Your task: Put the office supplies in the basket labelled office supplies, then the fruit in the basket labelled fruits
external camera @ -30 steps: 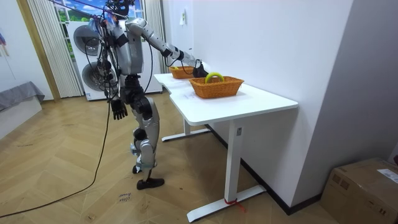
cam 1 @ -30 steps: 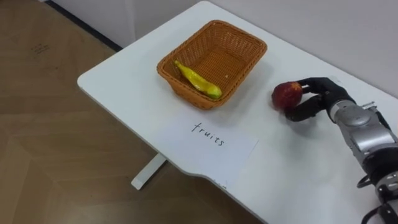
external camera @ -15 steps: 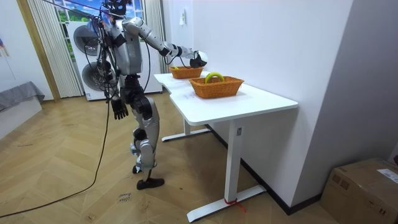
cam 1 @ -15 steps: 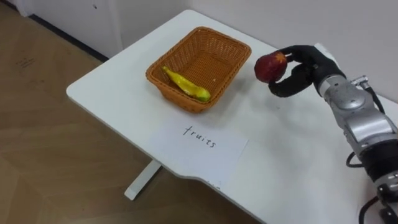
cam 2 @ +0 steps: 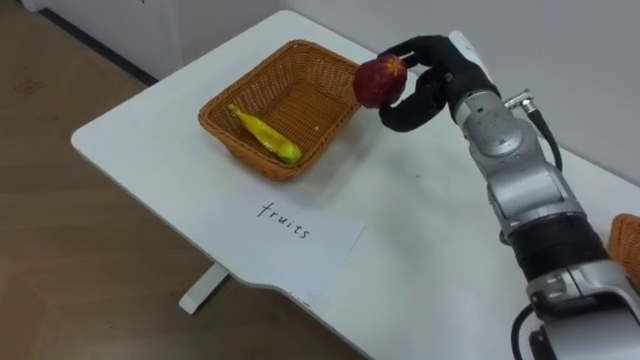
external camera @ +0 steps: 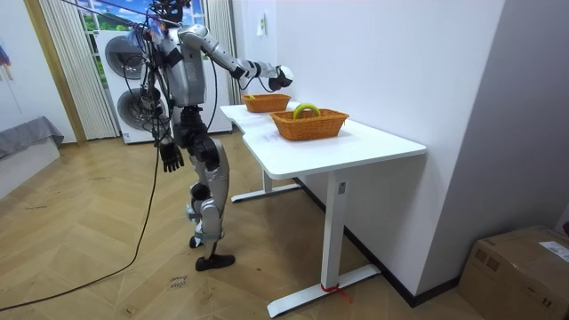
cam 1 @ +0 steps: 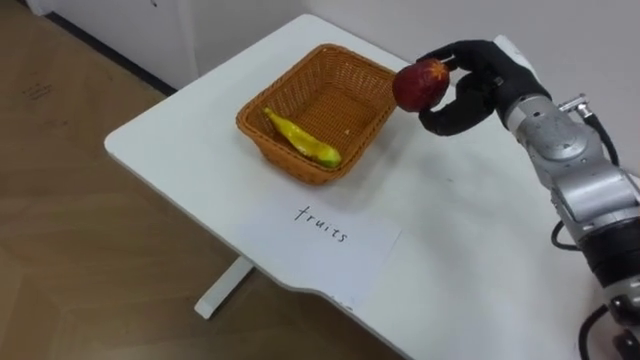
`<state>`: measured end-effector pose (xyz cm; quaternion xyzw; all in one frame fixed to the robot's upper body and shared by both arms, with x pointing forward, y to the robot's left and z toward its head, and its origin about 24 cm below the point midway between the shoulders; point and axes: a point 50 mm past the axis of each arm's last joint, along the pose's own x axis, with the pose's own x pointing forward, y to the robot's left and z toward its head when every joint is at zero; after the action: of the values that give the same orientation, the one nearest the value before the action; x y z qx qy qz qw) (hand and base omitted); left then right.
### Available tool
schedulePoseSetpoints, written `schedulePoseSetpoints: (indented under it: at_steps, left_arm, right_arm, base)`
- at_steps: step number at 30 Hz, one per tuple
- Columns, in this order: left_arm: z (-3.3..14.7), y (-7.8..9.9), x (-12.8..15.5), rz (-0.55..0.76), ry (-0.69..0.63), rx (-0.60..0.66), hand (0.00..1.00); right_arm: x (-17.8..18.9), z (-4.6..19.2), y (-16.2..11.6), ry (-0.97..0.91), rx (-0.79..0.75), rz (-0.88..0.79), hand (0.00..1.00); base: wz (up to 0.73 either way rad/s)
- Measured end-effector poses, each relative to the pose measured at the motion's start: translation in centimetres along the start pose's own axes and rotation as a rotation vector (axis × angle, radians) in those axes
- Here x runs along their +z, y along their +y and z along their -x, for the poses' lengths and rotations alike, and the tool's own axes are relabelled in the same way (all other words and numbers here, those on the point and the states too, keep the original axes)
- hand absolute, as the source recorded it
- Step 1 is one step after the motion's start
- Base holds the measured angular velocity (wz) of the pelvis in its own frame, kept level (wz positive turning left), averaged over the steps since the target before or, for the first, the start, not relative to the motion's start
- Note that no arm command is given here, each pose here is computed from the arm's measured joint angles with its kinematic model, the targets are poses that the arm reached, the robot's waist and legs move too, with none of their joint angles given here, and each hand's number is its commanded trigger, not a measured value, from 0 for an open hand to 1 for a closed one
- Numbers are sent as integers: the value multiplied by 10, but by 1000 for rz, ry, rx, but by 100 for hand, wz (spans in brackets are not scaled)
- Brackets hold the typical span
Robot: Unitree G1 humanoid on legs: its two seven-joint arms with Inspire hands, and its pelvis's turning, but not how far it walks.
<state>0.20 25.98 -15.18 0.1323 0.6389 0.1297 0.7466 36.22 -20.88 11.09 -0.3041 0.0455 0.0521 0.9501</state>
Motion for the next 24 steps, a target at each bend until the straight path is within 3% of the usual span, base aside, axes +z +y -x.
schedulePoseSetpoints:
  at_steps: [9, 24]
  left_arm:
    - [0, 0, -5, 1, 20, -16, 0]
    - [0, 3, -7, 9, 29, -4, 0]
  right_arm:
    - [-1, 0, -1, 20, -17, 76, 100]
    - [-11, -1, 4, 66, -34, 55, 100]
  base:
    - [2]
    - [6]
